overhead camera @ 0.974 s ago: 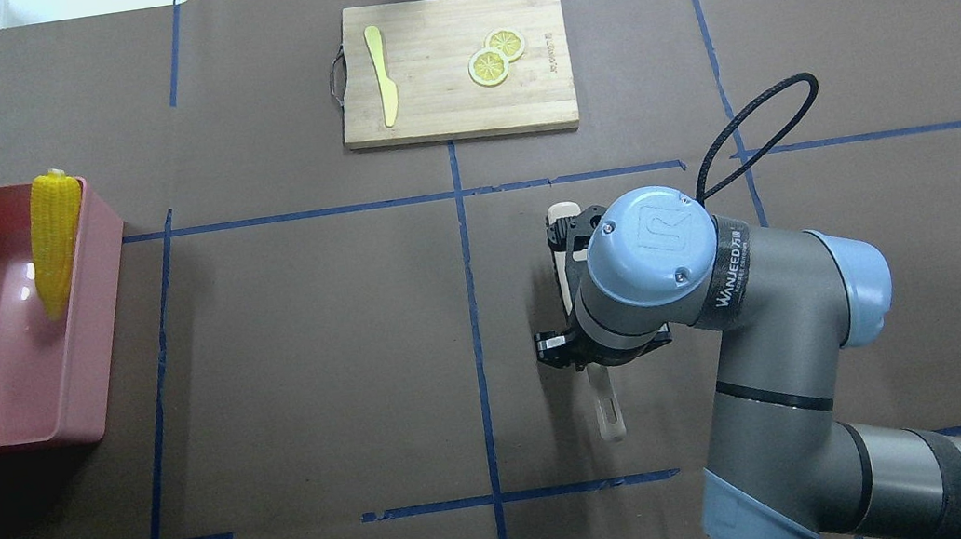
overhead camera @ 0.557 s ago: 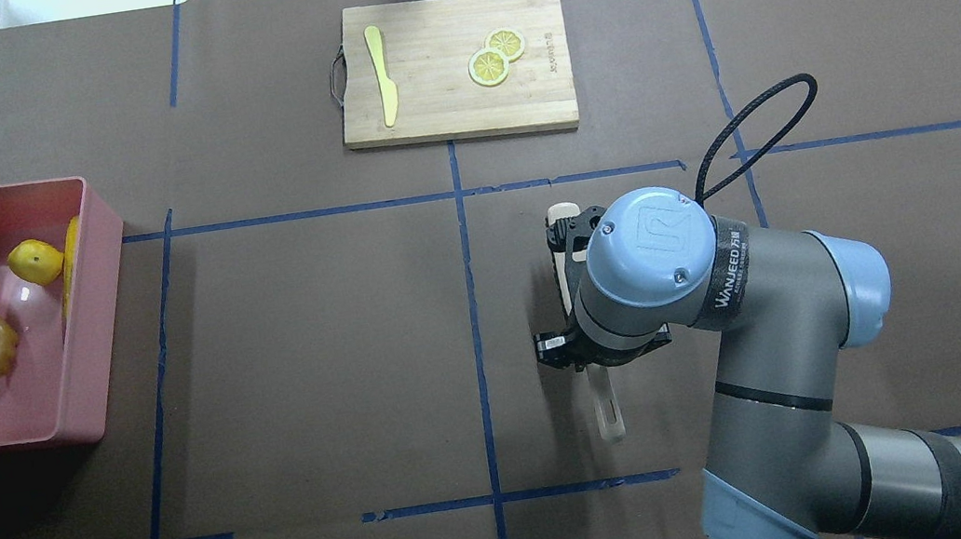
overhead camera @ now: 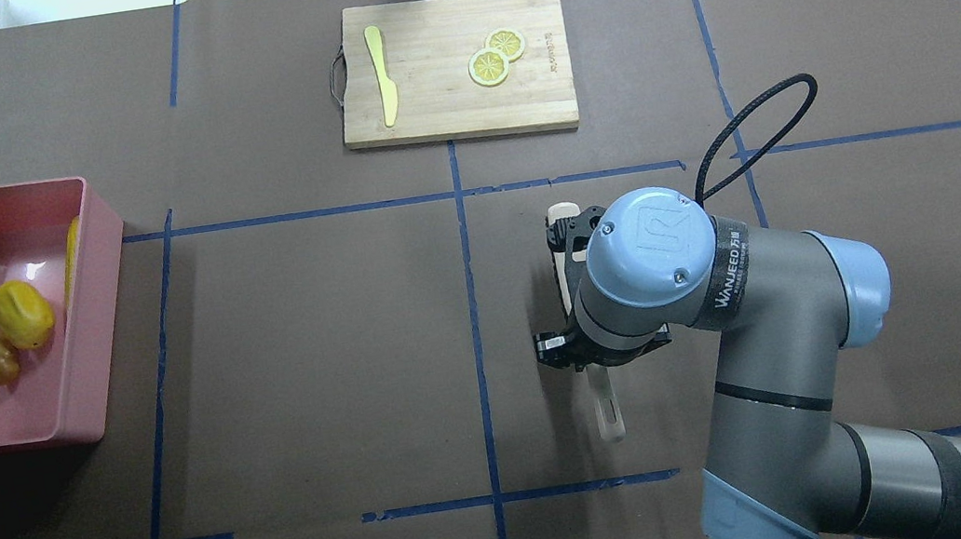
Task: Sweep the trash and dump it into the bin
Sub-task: 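Tilt the dustpan with the left gripper to dump the produce into the bin, then lower the empty dustpan back onto the table with the left gripper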
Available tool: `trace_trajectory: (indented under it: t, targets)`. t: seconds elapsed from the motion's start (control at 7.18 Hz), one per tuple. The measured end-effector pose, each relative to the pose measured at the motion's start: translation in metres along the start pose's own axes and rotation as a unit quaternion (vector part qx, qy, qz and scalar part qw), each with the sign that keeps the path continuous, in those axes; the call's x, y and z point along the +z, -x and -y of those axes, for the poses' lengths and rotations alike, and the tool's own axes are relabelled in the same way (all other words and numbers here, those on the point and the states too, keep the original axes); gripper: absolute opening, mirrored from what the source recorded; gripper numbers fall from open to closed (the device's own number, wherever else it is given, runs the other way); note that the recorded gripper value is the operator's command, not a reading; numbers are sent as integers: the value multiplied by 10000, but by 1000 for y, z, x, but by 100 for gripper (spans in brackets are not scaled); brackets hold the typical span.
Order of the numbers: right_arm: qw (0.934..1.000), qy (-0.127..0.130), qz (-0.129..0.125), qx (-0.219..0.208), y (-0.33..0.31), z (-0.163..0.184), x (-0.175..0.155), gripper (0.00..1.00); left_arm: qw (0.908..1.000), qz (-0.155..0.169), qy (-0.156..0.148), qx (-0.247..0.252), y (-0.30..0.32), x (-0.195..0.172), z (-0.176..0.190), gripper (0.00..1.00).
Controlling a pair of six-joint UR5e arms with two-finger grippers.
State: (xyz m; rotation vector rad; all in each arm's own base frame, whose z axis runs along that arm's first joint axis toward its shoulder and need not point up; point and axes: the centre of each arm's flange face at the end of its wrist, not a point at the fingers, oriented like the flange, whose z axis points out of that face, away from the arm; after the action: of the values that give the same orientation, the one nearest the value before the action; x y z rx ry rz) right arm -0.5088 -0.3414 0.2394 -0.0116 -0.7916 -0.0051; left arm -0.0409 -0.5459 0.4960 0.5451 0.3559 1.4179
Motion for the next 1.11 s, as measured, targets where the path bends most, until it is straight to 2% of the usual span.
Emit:
trace_trajectory:
  t: [0.14,0.28,0.42,0.7,0.84,1.11]
  targets:
    - [10000,0,4,-1,0,0,0,0,9988,41,-211,-439,2,-4,7,0]
    - [10000,-1,11,-3,1,0,-1,0,9947,58,-544,-872,3,-8,16,0]
    - [10000,-3,18,-5,1,0,-1,0,9870,27,-969,-1278,3,-12,26,0]
    - [10000,-9,22,2,1,0,-2,0,9655,-85,-1827,-1855,2,-27,48,0]
    - [10000,-11,25,19,1,0,-2,0,9566,-94,-2157,-1955,0,-32,61,0]
    - [10000,-19,46,32,2,-1,-4,0,9459,-286,-2679,-1806,-12,-28,127,0]
